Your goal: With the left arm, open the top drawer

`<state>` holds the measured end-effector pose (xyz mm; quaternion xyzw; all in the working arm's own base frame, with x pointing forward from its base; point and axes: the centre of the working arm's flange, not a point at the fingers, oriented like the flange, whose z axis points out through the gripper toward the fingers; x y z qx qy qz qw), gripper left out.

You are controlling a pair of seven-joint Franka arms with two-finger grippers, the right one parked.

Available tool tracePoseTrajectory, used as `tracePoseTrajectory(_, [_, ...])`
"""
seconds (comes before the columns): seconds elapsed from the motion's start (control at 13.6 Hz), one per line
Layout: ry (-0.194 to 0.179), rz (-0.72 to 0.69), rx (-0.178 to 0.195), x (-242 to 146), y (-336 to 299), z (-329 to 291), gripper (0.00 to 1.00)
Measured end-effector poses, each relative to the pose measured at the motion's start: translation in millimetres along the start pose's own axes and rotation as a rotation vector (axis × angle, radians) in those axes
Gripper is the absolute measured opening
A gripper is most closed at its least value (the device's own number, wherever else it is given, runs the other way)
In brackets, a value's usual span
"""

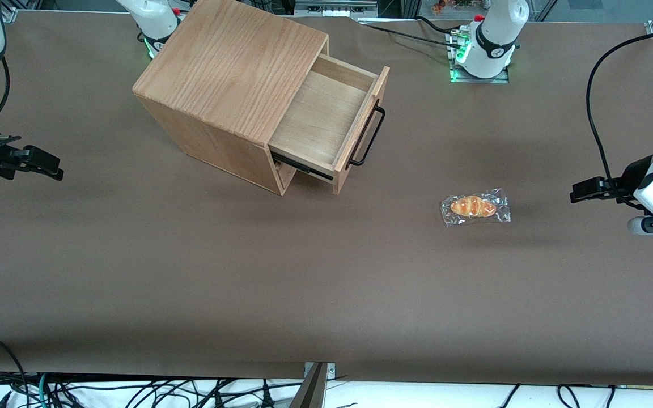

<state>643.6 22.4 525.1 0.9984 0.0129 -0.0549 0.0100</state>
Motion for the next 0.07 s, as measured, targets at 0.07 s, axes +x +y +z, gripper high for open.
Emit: tracePoseTrajectory(0.07, [0.0, 0.0, 0.0, 0.0, -0.1, 0.0, 1.0])
